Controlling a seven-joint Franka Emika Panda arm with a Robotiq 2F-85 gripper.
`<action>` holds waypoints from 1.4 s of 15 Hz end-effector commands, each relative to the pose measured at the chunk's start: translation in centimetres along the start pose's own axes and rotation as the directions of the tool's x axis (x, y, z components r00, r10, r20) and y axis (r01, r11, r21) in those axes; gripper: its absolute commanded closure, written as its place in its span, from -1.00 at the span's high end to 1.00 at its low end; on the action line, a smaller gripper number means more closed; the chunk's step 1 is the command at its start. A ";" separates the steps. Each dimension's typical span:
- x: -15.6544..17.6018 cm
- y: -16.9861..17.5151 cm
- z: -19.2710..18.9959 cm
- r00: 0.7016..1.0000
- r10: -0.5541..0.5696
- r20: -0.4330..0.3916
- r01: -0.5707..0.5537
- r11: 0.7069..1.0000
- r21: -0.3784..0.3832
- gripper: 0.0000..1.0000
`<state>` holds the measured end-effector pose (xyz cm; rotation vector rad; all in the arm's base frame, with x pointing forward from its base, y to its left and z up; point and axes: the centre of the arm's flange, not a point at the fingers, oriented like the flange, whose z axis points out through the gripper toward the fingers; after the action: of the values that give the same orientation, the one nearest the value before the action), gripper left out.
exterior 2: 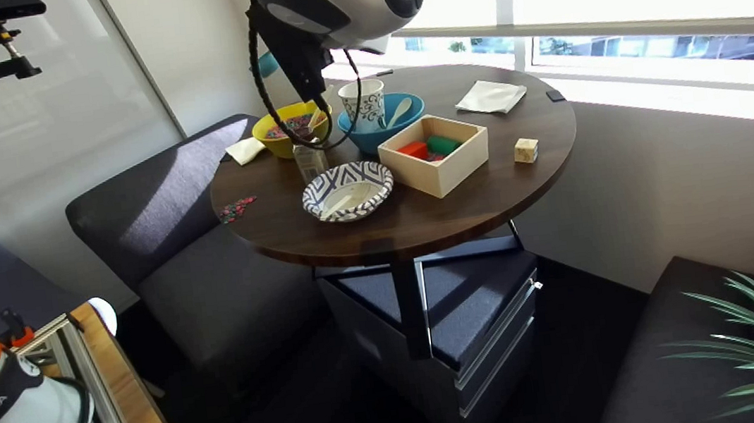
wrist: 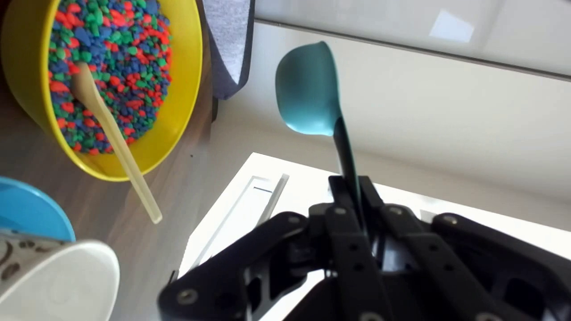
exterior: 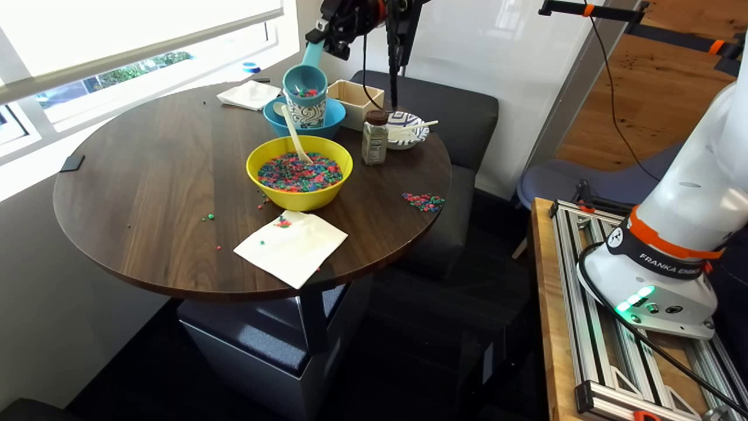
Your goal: Use the blue spoon to get cereal from the yellow bowl, then pour the cereal in the white cup
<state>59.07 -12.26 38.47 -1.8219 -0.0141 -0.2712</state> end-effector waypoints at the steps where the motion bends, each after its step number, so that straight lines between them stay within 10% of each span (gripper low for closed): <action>1: 0.2 -0.7 -1.0 0.999 -0.019 -0.026 0.019 1.000 0.003 -0.96; 10: 2.6 -0.7 -5.6 0.974 0.020 -0.225 -0.026 0.999 -0.025 -0.96; 21: 3.7 1.0 -10.7 0.913 -0.033 -0.406 -0.116 0.935 -0.336 -0.96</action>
<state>60.32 -23.62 41.16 -1.9938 0.3699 -0.6339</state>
